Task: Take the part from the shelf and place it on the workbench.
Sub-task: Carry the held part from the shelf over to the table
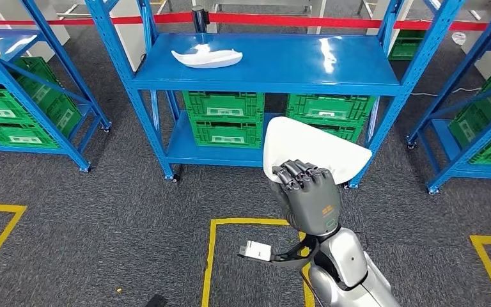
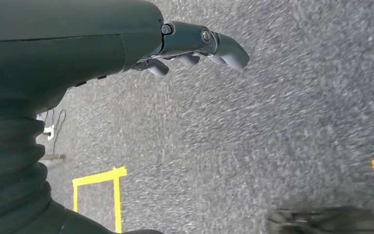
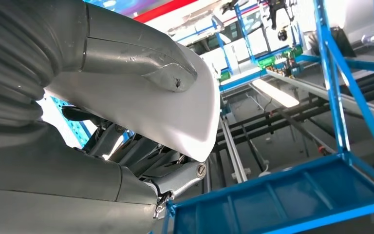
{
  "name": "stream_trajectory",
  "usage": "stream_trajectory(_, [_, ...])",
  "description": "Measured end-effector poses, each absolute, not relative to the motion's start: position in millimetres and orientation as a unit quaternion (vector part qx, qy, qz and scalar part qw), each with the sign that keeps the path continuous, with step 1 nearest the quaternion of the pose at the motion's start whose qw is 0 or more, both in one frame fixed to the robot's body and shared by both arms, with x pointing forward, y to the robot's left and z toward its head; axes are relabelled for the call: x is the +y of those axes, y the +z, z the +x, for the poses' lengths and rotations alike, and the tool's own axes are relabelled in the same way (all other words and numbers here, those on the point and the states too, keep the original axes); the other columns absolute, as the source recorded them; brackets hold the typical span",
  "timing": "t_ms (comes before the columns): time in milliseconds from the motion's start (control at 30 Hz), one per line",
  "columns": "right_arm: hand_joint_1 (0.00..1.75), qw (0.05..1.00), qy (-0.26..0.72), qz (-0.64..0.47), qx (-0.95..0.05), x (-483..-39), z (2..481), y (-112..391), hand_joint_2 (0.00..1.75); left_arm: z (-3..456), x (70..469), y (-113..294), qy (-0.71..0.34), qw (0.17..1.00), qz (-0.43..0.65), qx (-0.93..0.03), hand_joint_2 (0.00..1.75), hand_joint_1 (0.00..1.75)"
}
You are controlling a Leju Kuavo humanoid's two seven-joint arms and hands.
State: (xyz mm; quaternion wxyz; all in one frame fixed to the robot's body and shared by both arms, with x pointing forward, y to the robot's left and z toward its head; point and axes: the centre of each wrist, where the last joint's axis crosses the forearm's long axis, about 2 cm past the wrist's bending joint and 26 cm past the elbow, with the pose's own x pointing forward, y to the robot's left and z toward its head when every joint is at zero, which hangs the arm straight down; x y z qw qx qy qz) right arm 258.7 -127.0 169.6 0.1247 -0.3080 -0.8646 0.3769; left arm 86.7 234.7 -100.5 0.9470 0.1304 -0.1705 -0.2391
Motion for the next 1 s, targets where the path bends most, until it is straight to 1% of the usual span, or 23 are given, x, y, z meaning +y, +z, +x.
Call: stream_trajectory(1000, [1.68, 0.113, 0.374, -0.311, -0.866, -124, 264, 181, 1.75, 89, 236, -100, -0.239, 0.945, 0.132, -0.178, 1.75, 0.00])
